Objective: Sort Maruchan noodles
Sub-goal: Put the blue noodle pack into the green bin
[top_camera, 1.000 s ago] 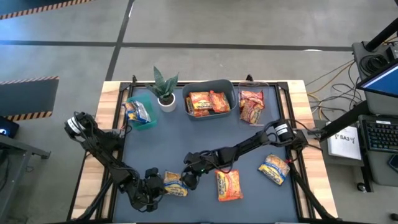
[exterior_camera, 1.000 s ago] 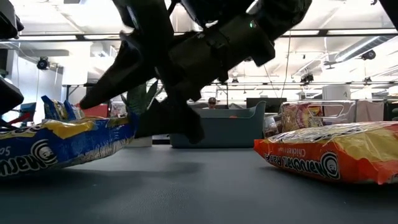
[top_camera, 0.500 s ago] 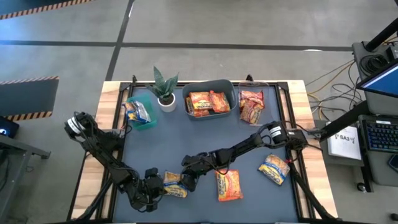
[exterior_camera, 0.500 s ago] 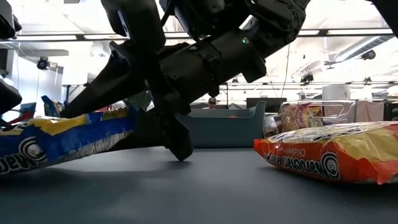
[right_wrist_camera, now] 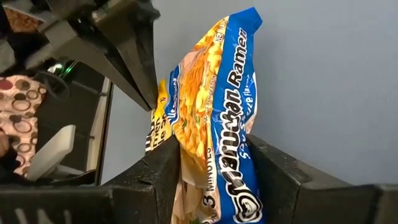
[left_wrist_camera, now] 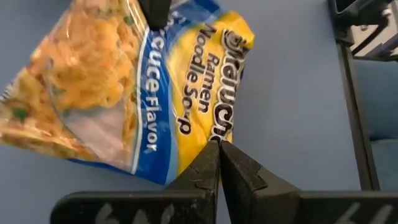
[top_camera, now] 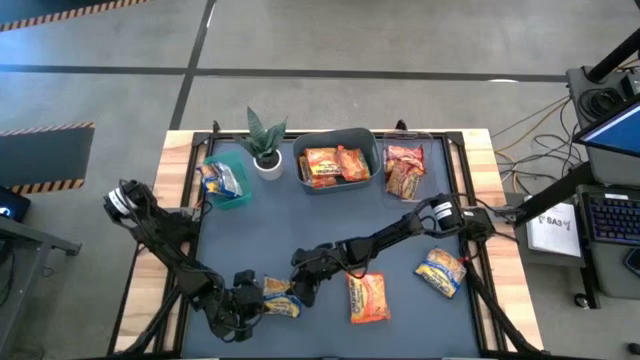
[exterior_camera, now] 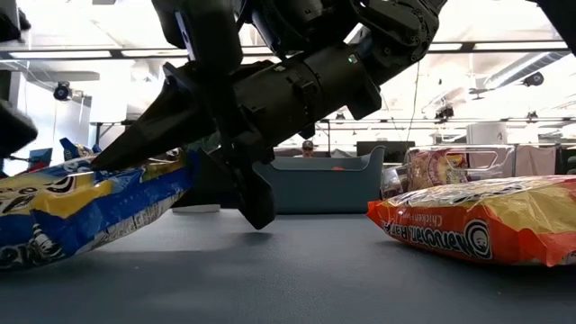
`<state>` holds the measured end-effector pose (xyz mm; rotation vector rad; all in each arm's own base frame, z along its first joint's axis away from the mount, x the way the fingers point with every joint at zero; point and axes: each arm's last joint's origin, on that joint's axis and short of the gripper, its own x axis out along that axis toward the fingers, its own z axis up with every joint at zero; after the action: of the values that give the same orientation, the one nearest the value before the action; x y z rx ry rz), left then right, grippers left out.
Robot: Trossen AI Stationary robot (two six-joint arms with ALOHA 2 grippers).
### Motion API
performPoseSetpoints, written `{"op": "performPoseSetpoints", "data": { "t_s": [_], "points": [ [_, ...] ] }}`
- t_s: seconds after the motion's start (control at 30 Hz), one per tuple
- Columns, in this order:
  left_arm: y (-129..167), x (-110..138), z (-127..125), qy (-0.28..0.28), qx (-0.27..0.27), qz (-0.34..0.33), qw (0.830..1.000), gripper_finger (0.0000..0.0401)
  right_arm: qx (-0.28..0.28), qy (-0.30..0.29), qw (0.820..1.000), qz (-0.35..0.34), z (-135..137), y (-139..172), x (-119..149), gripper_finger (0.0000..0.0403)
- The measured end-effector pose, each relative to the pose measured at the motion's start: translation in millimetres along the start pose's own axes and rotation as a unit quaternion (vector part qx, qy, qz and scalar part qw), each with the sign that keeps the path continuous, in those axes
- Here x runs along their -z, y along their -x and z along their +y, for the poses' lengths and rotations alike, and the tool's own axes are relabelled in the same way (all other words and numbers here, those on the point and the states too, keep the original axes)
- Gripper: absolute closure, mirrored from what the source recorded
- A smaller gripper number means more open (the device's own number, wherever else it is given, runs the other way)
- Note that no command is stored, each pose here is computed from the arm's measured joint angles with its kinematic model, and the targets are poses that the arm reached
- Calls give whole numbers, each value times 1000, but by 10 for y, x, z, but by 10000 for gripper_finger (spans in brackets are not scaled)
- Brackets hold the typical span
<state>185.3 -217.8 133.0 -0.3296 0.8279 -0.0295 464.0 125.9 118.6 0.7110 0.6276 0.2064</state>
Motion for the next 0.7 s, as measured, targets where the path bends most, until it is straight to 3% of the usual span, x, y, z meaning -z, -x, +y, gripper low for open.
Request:
{"op": "performPoseSetpoints", "data": {
  "t_s": [0.27, 0.7],
  "points": [
    [184, -141, -17, -15, -13, -26, 999, 401, -20, 21, 999, 17, 7, 11, -10, 243],
    [805, -561, 14, -21, -3, -181, 983, 401, -20, 136, 990, -30, 279, 382, -227, 244]
  ]
}}
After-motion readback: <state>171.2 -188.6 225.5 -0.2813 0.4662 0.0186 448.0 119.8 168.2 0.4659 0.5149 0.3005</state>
